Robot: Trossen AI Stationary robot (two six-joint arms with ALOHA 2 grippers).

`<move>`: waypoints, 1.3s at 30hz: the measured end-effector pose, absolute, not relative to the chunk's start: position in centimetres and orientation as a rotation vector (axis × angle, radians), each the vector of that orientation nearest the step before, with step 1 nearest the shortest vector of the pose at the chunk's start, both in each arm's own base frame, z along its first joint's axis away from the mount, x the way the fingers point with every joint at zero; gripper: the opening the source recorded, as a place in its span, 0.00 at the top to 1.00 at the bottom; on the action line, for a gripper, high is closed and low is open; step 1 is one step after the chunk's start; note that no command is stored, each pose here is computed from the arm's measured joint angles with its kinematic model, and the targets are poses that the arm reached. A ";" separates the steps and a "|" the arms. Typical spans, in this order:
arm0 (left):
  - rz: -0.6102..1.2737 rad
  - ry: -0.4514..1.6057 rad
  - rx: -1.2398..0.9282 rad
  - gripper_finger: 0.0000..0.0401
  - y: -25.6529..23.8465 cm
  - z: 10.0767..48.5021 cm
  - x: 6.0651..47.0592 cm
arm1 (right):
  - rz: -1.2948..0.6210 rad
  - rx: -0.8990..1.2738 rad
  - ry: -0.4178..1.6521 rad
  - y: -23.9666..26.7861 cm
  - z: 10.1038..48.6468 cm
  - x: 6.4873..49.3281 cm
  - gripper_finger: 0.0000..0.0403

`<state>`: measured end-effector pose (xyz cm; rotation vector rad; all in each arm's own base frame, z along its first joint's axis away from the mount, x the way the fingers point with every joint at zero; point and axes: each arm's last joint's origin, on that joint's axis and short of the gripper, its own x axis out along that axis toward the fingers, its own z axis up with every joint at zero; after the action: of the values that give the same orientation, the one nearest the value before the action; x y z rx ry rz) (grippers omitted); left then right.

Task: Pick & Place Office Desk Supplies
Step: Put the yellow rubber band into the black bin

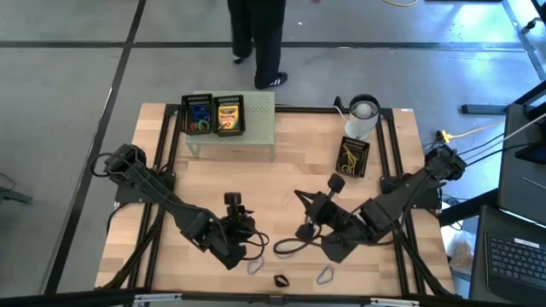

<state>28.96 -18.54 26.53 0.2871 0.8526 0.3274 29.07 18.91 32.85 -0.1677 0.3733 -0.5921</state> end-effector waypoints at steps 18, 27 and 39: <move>0.344 0.827 0.418 0.62 -18.2 26.7 29.2 | -0.576 -0.144 0.569 12.1 37.2 29.5 1.00; 0.365 0.815 0.411 0.62 -18.0 26.8 29.4 | -0.784 -0.119 0.759 9.0 36.3 26.2 0.99; 0.372 0.794 0.400 0.62 -18.1 26.8 29.5 | -0.910 -0.094 0.840 6.9 35.2 23.1 0.98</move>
<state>29.51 -18.07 26.85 0.3998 0.7937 0.3716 23.10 6.86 35.21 -0.0944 0.8405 -0.9096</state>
